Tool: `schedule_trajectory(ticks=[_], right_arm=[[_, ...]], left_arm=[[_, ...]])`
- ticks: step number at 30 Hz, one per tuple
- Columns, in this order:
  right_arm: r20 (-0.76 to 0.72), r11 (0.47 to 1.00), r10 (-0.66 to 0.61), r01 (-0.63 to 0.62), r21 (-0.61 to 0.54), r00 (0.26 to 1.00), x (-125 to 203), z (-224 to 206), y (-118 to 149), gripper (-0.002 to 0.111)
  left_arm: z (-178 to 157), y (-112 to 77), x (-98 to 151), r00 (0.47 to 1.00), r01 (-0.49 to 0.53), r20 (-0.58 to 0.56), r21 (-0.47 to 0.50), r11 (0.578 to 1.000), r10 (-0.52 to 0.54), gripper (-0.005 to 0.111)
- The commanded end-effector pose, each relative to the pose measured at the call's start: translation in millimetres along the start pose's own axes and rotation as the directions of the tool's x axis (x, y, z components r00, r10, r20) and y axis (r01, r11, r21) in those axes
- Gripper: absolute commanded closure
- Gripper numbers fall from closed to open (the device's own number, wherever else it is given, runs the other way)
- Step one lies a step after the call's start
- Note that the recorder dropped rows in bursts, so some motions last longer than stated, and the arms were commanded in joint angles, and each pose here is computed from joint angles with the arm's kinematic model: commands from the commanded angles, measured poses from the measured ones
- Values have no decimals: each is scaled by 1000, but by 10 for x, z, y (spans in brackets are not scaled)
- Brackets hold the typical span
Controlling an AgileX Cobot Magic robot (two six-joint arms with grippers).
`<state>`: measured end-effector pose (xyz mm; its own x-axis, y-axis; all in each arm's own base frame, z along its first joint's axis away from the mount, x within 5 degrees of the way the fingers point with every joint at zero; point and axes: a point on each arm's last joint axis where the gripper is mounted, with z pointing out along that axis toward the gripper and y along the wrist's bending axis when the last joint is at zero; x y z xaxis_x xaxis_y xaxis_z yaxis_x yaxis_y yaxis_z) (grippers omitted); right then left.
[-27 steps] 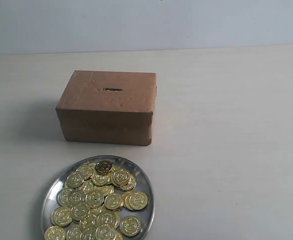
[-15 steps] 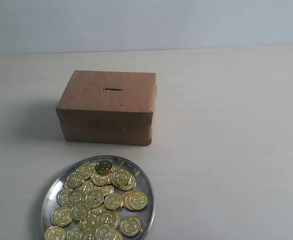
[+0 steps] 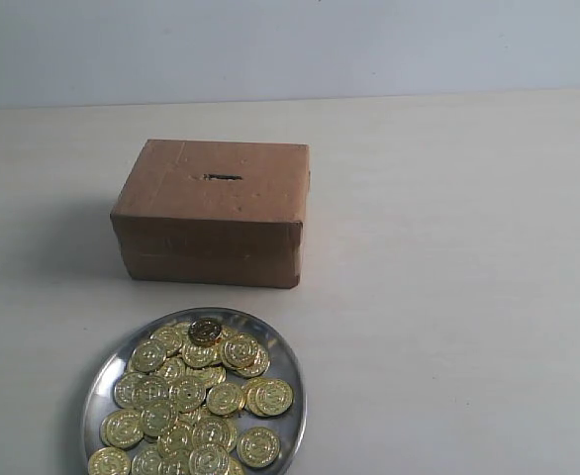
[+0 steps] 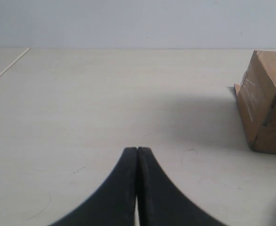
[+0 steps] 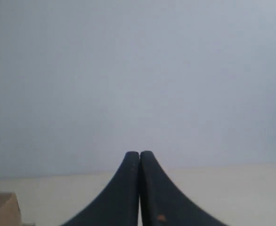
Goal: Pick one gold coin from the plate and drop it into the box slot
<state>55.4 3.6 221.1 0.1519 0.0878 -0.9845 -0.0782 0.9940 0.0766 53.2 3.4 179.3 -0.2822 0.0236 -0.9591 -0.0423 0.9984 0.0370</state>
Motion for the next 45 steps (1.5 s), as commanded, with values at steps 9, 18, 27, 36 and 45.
schedule_trajectory(ticks=[9, 18, 27, 36, 45], right_arm=[[304, 853, 518, -512, -106, 799, -313, -53, -61, 108], [-13, 959, 281, -281, 19, 959, -752, 7, 48, 108], [-443, 986, -121, 58, -153, 888, -681, 293, 184, 108], [-586, 920, -286, 46, -389, 759, -542, 615, 392, 108], [-713, 841, -425, -48, -539, 558, -463, 1033, 708, 108]], left_arm=[[-6, 1, -18, 1000, 3, 17, -2, 1000, -3, 107], [-6, 1, -18, 1000, 3, 17, -2, 1000, -3, 107], [-6, 1, -18, 1000, 3, 17, -2, 1000, -3, 107], [-6, 1, -18, 1000, 3, 17, -2, 1000, -3, 107], [-6, 1, -18, 1000, 3, 17, -2, 1000, -3, 107]])
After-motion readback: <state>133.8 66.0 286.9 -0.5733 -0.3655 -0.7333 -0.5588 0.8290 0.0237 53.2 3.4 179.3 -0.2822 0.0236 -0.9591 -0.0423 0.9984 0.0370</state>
